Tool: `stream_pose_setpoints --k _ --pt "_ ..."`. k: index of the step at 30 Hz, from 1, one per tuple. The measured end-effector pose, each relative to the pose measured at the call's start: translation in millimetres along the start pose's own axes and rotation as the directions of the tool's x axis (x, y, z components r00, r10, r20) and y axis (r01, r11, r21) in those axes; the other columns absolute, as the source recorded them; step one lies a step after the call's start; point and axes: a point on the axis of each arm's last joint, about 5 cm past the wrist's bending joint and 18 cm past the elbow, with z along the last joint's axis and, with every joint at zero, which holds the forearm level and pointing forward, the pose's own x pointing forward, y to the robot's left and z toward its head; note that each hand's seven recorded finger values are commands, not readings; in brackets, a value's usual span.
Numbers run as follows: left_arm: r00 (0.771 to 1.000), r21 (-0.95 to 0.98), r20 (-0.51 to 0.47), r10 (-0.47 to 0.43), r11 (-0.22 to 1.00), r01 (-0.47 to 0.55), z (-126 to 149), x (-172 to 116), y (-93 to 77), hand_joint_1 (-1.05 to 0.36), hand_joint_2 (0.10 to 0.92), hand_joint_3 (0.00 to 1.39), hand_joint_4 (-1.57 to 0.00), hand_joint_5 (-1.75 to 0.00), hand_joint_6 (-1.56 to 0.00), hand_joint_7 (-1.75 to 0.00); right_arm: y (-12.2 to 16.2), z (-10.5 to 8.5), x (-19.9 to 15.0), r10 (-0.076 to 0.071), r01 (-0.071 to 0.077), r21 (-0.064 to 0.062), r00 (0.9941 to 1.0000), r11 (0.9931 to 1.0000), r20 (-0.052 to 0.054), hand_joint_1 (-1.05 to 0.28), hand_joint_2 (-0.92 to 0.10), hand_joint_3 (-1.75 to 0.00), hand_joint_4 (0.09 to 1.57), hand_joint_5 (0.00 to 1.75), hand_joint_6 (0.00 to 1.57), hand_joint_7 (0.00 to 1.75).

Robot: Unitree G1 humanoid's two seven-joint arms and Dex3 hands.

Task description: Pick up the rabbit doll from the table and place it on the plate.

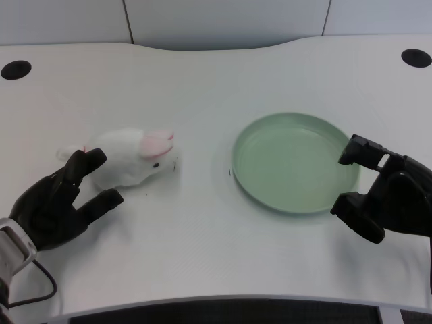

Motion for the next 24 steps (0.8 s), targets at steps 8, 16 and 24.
stream_pose_setpoints --k 8,16,24 --pt "1.000 0.001 0.000 0.000 1.000 0.000 0.0 0.0 0.0 -0.59 0.921 0.46 -0.42 -1.74 -0.55 -1.21 0.0 0.0 0.0 0.001 -0.001 0.001 1.00000 1.00000 0.000 -0.76 -0.92 -0.05 0.94 1.75 0.73 1.41" --pt "1.000 0.003 0.000 0.000 1.000 0.000 0.0 0.1 -0.1 -0.59 0.921 0.45 -0.43 -1.73 -0.55 -1.20 0.0 0.0 0.0 0.001 -0.001 0.001 1.00000 1.00000 0.000 -0.77 -0.92 -0.06 0.93 1.75 0.73 1.41" --pt "1.000 0.002 0.000 0.000 1.000 0.000 0.0 0.1 -0.1 -0.59 0.921 0.44 -0.43 -1.72 -0.56 -1.20 0.0 0.1 0.0 0.000 0.000 -0.002 1.00000 1.00000 0.000 -0.77 -0.92 -0.07 0.93 1.75 0.72 1.44"
